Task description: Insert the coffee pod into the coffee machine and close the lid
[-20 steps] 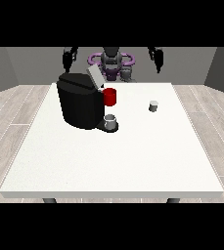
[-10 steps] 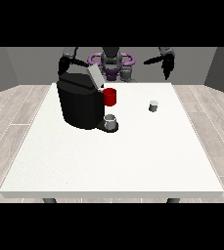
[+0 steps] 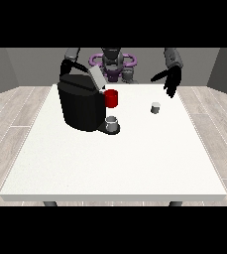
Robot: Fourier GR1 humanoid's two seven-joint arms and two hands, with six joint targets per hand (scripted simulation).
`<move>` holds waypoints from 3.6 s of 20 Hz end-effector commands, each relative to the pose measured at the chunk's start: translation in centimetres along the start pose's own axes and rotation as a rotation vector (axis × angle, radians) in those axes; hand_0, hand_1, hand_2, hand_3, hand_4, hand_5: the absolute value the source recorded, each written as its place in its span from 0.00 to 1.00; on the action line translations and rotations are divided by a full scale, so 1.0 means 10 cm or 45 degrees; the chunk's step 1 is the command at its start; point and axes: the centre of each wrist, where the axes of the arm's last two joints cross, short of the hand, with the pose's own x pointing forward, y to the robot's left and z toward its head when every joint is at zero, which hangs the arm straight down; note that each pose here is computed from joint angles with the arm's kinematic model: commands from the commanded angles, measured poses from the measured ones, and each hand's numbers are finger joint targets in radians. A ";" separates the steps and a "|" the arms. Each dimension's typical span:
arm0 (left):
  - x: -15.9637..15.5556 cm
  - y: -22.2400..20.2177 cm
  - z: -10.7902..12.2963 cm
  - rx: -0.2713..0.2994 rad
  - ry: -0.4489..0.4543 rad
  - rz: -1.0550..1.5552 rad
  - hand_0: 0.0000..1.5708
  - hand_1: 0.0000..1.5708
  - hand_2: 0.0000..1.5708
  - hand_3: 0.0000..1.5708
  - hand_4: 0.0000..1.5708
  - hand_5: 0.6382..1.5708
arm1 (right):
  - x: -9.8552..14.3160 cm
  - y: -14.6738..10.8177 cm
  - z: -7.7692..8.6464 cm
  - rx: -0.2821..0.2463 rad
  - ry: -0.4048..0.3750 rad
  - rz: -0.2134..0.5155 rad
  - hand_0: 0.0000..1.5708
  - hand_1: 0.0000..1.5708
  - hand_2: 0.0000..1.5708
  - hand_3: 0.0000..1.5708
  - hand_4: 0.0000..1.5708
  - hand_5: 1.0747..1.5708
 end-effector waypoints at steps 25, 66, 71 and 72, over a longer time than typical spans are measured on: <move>-0.14 -0.33 -0.61 -0.055 -0.024 -0.653 0.52 0.52 0.61 0.51 0.23 1.00 | -0.12 0.17 -0.29 0.046 0.102 -0.003 0.00 0.00 0.00 0.00 0.00 1.00; 1.57 -0.45 -1.54 -0.421 -0.200 -0.546 0.85 0.85 0.87 0.86 0.36 1.00 | -0.72 0.03 -0.29 -0.016 0.342 0.041 0.00 0.00 0.00 0.00 0.00 1.00; 1.73 -0.14 -1.62 -0.308 -0.131 -0.409 0.78 0.78 0.81 0.82 0.32 1.00 | -0.42 0.18 -0.40 0.057 0.246 0.052 0.00 0.00 0.00 0.00 0.00 1.00; 1.90 -0.05 -1.64 -0.274 -0.137 -0.429 0.79 0.79 0.81 0.81 0.32 1.00 | -0.66 0.13 -0.22 0.034 0.223 0.027 0.00 0.00 0.00 0.00 0.00 1.00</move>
